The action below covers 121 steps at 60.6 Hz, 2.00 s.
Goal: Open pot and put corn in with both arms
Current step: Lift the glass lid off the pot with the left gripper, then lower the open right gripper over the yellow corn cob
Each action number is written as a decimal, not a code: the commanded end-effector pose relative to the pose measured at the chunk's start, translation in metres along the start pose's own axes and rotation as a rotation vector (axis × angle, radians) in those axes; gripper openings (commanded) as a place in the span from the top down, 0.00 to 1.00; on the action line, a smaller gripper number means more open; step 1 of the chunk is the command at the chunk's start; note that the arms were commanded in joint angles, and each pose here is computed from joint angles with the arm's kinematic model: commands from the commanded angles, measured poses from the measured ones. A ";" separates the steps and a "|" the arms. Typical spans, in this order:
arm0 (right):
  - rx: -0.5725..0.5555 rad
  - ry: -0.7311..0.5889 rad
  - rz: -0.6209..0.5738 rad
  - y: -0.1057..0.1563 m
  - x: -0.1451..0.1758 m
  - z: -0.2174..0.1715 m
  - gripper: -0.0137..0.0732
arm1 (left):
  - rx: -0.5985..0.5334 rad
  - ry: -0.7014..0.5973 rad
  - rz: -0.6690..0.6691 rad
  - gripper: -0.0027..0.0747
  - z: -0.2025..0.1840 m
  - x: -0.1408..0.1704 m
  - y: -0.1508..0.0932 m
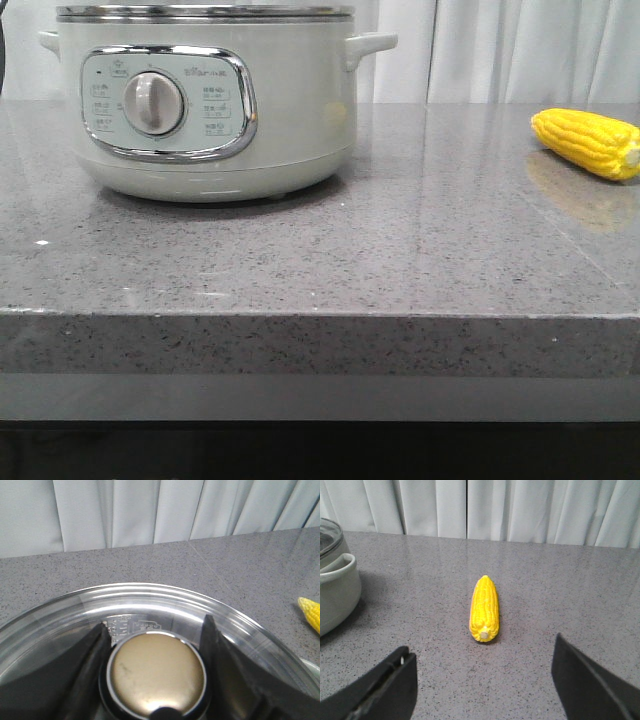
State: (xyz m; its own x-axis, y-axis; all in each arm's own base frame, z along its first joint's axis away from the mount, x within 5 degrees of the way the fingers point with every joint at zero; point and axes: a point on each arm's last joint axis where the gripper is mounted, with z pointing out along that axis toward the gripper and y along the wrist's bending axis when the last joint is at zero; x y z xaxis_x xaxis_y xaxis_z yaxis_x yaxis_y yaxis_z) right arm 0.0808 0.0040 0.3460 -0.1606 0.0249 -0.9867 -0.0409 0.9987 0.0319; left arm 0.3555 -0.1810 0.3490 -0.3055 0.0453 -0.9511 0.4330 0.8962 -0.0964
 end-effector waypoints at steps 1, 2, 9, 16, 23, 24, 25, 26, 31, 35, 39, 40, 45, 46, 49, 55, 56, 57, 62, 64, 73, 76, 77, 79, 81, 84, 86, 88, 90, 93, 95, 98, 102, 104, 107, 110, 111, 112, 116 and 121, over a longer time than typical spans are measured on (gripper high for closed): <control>0.010 -0.097 -0.011 -0.001 -0.017 -0.001 0.18 | 0.013 -0.203 -0.014 0.59 -0.022 -0.040 -0.004; 0.010 -0.097 -0.011 -0.001 -0.017 -0.001 0.18 | 0.014 -0.211 -0.014 0.59 -0.023 -0.042 -0.004; 0.010 -0.097 -0.011 -0.001 -0.017 -0.001 0.18 | 0.020 -0.258 -0.013 0.59 -0.034 -0.061 -0.006; 0.010 -0.097 -0.011 -0.001 -0.017 -0.001 0.18 | 0.027 -0.305 -0.013 0.59 -0.050 -0.078 -0.008; 0.010 -0.097 -0.011 -0.001 -0.017 -0.001 0.18 | 0.029 -0.341 -0.002 0.60 -0.068 -0.089 -0.010; 0.010 -0.097 -0.011 -0.001 -0.017 -0.001 0.18 | 0.028 -0.338 0.007 0.60 -0.070 -0.090 -0.010; 0.010 -0.097 -0.011 -0.001 -0.017 -0.001 0.18 | 0.027 -0.343 0.014 0.60 -0.074 -0.091 -0.010; 0.010 -0.097 -0.011 -0.001 -0.017 -0.001 0.18 | 0.025 -0.337 0.024 0.60 -0.076 -0.092 -0.010; 0.010 -0.097 -0.011 -0.001 -0.017 -0.001 0.18 | 0.018 -0.324 0.057 0.60 -0.092 -0.097 -0.010; 0.010 -0.097 -0.011 -0.001 -0.017 -0.001 0.18 | 0.011 -0.304 0.070 0.60 -0.104 -0.099 -0.010; 0.010 -0.097 -0.011 -0.001 -0.017 -0.001 0.18 | -0.003 -0.269 0.068 0.60 -0.117 -0.100 -0.006; 0.010 -0.097 -0.011 -0.001 -0.017 -0.001 0.18 | -0.009 -0.252 0.067 0.60 -0.120 -0.100 -0.004; 0.010 -0.097 -0.011 -0.001 -0.017 -0.001 0.18 | -0.045 -0.193 0.060 0.60 -0.138 -0.099 0.005; 0.010 -0.097 -0.011 -0.001 -0.017 -0.001 0.18 | -0.052 -0.182 0.059 0.60 -0.140 -0.099 0.007; 0.010 -0.097 -0.011 -0.001 -0.017 -0.001 0.18 | -0.081 -0.147 0.051 0.60 -0.150 -0.098 0.015; 0.010 -0.097 -0.011 -0.001 -0.017 -0.001 0.18 | -0.129 -0.110 0.038 0.60 -0.167 -0.094 0.026; 0.010 -0.097 -0.011 -0.001 -0.017 -0.001 0.18 | -0.135 -0.106 0.036 0.60 -0.169 -0.092 0.028; 0.010 -0.097 -0.011 -0.001 -0.017 -0.001 0.18 | -0.141 -0.105 0.035 0.60 -0.172 -0.092 0.029; 0.010 -0.097 -0.011 -0.001 -0.017 -0.001 0.18 | -0.178 -0.121 0.026 0.60 -0.190 -0.085 0.036; 0.010 -0.097 -0.011 -0.001 -0.017 -0.001 0.18 | -0.192 -0.125 0.023 0.60 -0.197 -0.080 0.039; 0.010 -0.097 -0.011 -0.001 -0.017 -0.001 0.18 | -0.258 -0.154 0.010 0.60 -0.223 -0.060 0.049; 0.010 -0.097 -0.011 -0.001 -0.017 -0.001 0.18 | -0.276 -0.157 0.006 0.60 -0.233 -0.051 0.050; 0.010 -0.097 -0.011 -0.001 -0.017 -0.001 0.18 | -0.284 -0.157 0.004 0.60 -0.235 -0.049 0.051; 0.010 -0.097 -0.011 -0.001 -0.017 -0.001 0.18 | -0.295 -0.158 0.001 0.60 -0.241 -0.044 0.051; 0.010 -0.097 -0.011 -0.001 -0.017 -0.001 0.18 | -0.305 -0.158 -0.004 0.60 -0.246 -0.038 0.052; 0.010 -0.097 -0.011 -0.001 -0.017 -0.001 0.18 | -0.314 -0.162 -0.005 0.60 -0.254 -0.033 0.051; 0.010 -0.097 -0.011 -0.001 -0.017 -0.001 0.18 | -0.322 -0.160 -0.007 0.60 -0.258 -0.026 0.051; 0.010 -0.097 -0.011 -0.001 -0.017 -0.001 0.18 | -0.328 -0.164 -0.008 0.60 -0.263 -0.022 0.050; 0.010 -0.097 -0.011 -0.001 -0.017 -0.001 0.18 | -0.333 -0.168 -0.009 0.60 -0.268 -0.018 0.050; 0.010 -0.097 -0.011 -0.001 -0.017 -0.001 0.18 | -0.337 -0.176 -0.008 0.60 -0.274 -0.013 0.048; 0.010 -0.097 -0.011 -0.001 -0.017 -0.001 0.18 | -0.342 -0.185 -0.008 0.60 -0.279 -0.010 0.047; 0.010 -0.097 -0.011 -0.001 -0.017 -0.001 0.18 | -0.344 -0.191 -0.007 0.60 -0.284 -0.006 0.045; 0.010 -0.097 -0.011 -0.001 -0.017 -0.001 0.18 | -0.345 -0.195 -0.007 0.60 -0.288 0.000 0.044; 0.010 -0.097 -0.011 -0.001 -0.017 -0.001 0.18 | -0.345 -0.199 -0.006 0.60 -0.290 0.001 0.043; 0.010 -0.097 -0.011 -0.001 -0.017 -0.001 0.18 | -0.345 -0.201 -0.006 0.60 -0.292 0.003 0.042; 0.010 -0.098 -0.011 -0.001 -0.017 -0.001 0.18 | -0.346 -0.202 -0.004 0.60 -0.292 0.003 0.042; 0.010 -0.102 -0.011 -0.001 -0.017 -0.001 0.18 | -0.346 -0.202 -0.004 0.60 -0.292 0.003 0.042; 0.010 -0.101 -0.011 -0.001 -0.017 -0.001 0.18 | -0.346 -0.202 -0.004 0.60 -0.292 0.003 0.042; 0.010 -0.105 -0.011 -0.001 -0.017 -0.001 0.18 | -0.346 -0.202 -0.004 0.60 -0.292 0.003 0.042; 0.011 -0.115 -0.012 -0.001 -0.018 -0.001 0.18 | -0.346 -0.202 -0.004 0.60 -0.292 0.003 0.042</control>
State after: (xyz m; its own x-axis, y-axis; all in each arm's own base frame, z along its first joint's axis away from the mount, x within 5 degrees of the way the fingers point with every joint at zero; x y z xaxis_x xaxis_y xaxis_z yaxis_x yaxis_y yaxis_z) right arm 0.0808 0.0040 0.3462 -0.1588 0.0250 -0.9870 -0.0408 0.9987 0.0319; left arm 0.1271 -0.0144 0.4027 -0.3049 0.0174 -0.9522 0.1093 0.9939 -0.0169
